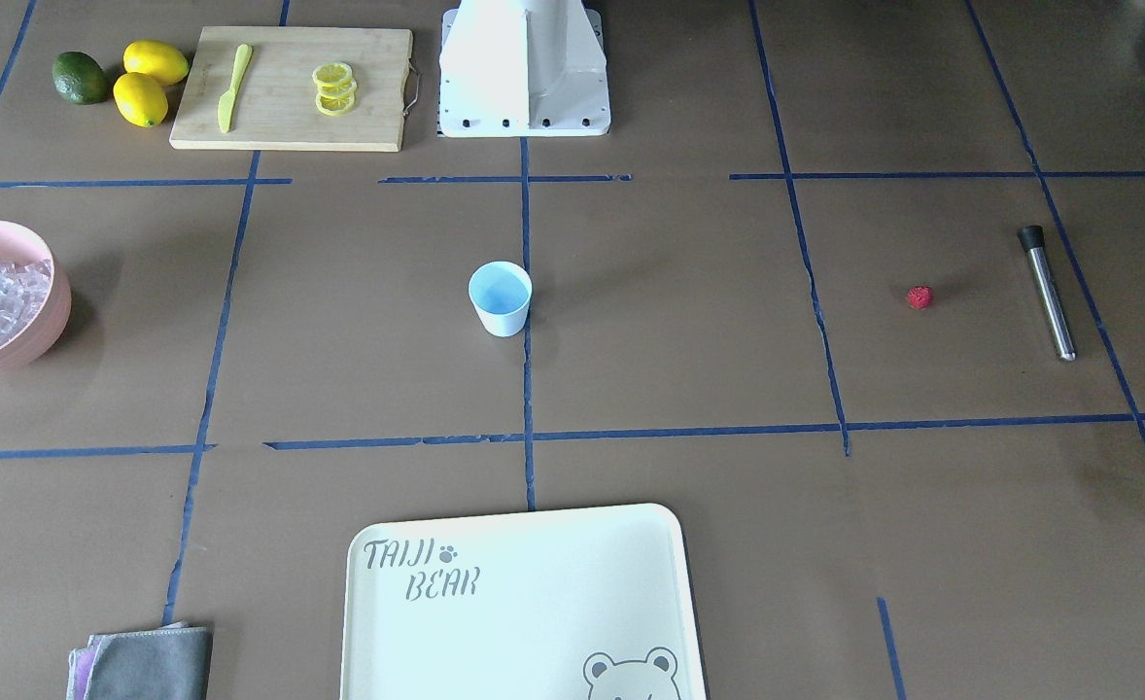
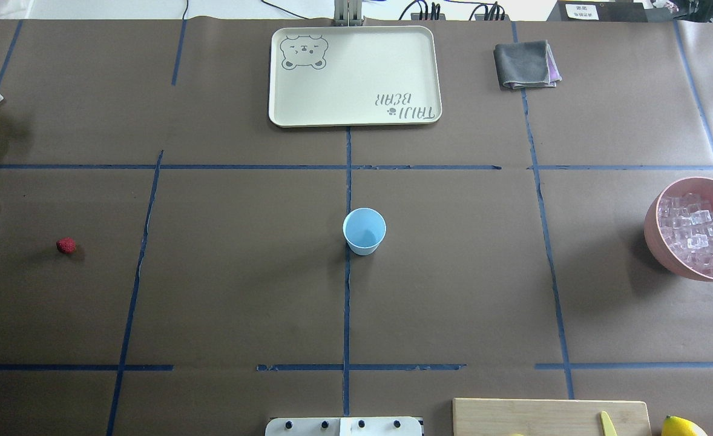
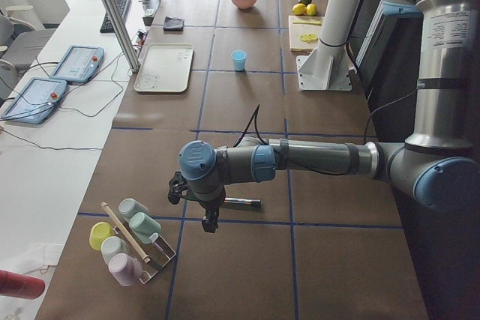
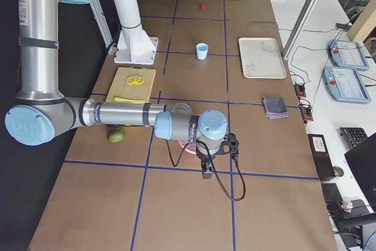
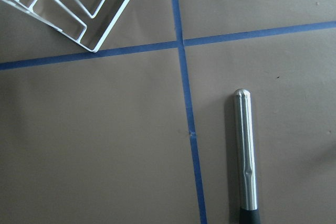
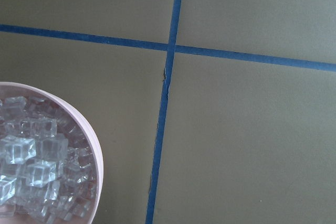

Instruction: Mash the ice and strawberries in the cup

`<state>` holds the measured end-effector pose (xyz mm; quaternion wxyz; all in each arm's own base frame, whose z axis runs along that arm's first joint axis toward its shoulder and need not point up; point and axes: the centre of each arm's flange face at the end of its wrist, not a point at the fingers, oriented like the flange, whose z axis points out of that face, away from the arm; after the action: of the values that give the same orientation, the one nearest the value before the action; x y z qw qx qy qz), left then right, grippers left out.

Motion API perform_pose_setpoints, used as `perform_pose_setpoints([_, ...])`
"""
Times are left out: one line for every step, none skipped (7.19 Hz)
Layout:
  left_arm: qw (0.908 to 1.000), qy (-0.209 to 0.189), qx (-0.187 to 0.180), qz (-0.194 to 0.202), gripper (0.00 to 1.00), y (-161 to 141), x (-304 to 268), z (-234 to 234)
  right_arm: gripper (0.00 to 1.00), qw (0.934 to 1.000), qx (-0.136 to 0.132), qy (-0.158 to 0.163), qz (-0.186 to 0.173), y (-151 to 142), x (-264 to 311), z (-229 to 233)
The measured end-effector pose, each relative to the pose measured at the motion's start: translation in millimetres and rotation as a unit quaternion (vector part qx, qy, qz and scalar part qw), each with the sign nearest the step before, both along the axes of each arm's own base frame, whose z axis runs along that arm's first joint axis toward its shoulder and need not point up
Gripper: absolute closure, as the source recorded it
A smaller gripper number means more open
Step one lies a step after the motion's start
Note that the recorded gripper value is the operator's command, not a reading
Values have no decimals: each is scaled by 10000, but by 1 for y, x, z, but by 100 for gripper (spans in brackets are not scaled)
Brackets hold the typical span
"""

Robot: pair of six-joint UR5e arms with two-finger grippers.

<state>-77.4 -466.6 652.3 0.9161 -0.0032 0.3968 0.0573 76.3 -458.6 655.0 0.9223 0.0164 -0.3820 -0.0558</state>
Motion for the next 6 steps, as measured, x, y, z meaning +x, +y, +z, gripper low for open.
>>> perform_pose_setpoints([10000,-2,-26,-6,0,1,0,2,0,10000,7,3,0,-1,0,-1])
perform_pose_setpoints([10000,-3,-42,-11,0,1,0,3,0,10000,9,10,-1,-1,0,-1])
perform_pose_setpoints([10000,-3,-47,-12,0,1,0,3,0,10000,11,12,-1,-2,0,-1])
perform_pose_setpoints([10000,-3,-49,-12,0,1,0,3,0,10000,14,12,-1,-2,0,-1])
perform_pose_setpoints([10000,-4,-47,-14,0,1,0,3,0,10000,26,18,-3,-2,0,-2])
perform_pose_setpoints([10000,-4,-46,-18,0,1,0,3,0,10000,39,29,-6,-2,0,-3])
